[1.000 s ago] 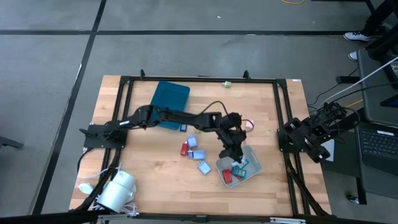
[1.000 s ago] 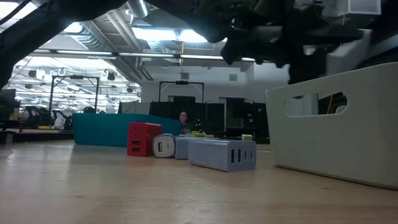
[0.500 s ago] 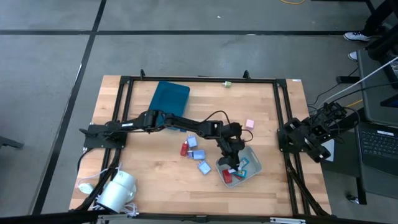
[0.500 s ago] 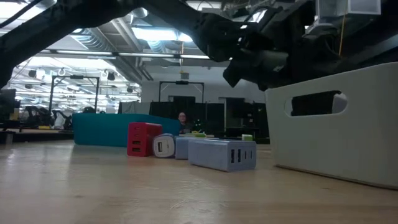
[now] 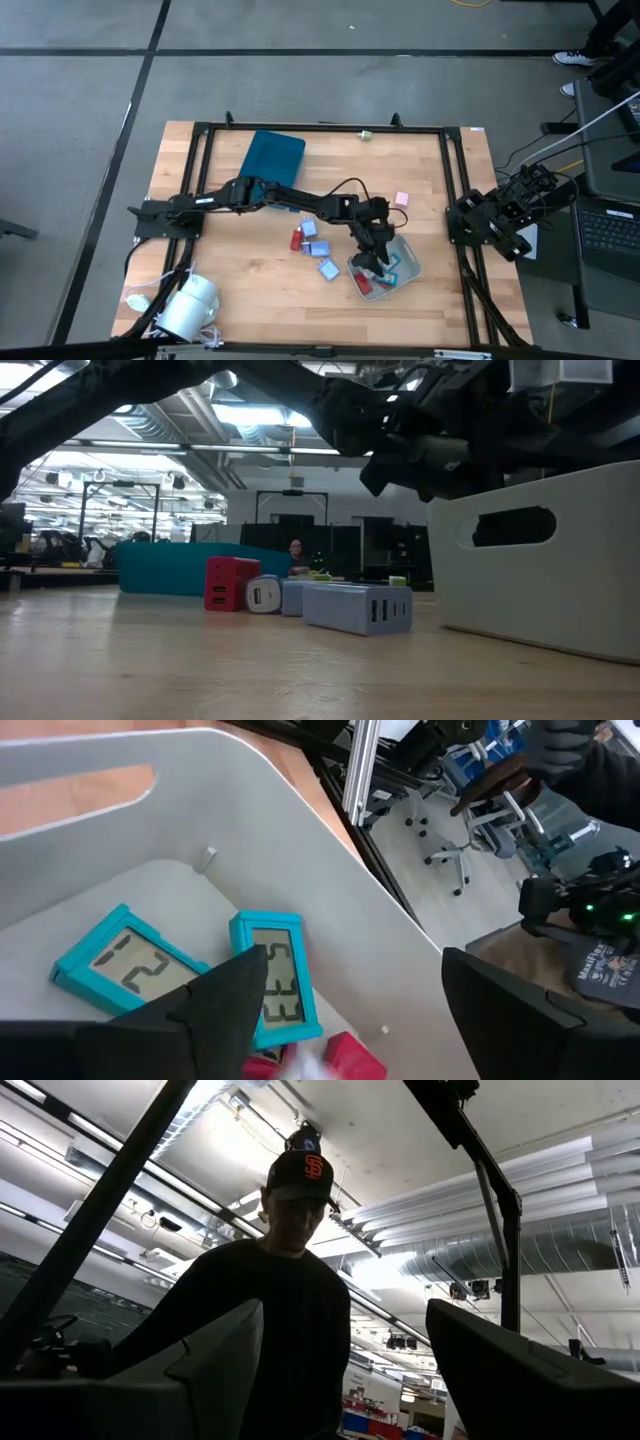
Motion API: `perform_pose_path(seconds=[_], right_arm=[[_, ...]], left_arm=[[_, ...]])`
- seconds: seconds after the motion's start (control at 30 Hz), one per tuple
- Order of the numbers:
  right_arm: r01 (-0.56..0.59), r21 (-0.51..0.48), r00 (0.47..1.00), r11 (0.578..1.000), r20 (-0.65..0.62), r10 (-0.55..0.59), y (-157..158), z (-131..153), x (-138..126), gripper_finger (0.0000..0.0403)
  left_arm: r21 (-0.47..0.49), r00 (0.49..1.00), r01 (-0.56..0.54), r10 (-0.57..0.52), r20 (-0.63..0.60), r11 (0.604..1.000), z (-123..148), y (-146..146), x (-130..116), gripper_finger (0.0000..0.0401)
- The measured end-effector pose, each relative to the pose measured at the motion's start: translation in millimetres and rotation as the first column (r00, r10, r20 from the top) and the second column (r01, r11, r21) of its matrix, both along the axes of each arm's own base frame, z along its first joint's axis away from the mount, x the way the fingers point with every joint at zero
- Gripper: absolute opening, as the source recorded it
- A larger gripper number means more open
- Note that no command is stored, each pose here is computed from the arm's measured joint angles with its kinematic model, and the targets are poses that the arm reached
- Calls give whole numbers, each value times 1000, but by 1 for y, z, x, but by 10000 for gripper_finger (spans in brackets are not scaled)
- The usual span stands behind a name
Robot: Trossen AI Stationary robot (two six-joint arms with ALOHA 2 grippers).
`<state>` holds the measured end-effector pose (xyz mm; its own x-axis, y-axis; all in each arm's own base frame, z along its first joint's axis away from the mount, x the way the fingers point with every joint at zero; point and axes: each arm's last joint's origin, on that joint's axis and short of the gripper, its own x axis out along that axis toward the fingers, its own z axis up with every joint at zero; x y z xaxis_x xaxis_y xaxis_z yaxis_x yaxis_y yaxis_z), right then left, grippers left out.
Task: Pick & Place Office items
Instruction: Put the blue digital clock into the gray bin
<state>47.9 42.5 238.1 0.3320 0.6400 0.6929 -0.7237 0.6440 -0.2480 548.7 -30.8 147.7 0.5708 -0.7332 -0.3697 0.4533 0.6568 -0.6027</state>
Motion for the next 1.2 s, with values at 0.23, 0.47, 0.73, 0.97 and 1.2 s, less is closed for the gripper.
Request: perform_pose_path(seconds=[0.23,0.47,0.73,0.97,1.2], right_arm=[[-6,-5,1000,1000,2,6,0,0,0,286],[-13,-2,1000,1000,-5,13,0,0,0,286],[-29,6,999,1000,-20,30,0,0,0,286],[-30,5,999,1000,-20,30,0,0,0,286],[-63,21,997,998,-48,64,0,0,0,286]], left_arm=[[-67,997,-41,45,56,997,29,26,1,274],[56,977,-209,206,47,976,76,77,-20,270],[455,798,-397,545,-258,797,72,165,-76,271],[612,597,-345,669,-443,712,10,199,-116,259],[682,509,-279,707,-492,676,-8,208,-140,235]])
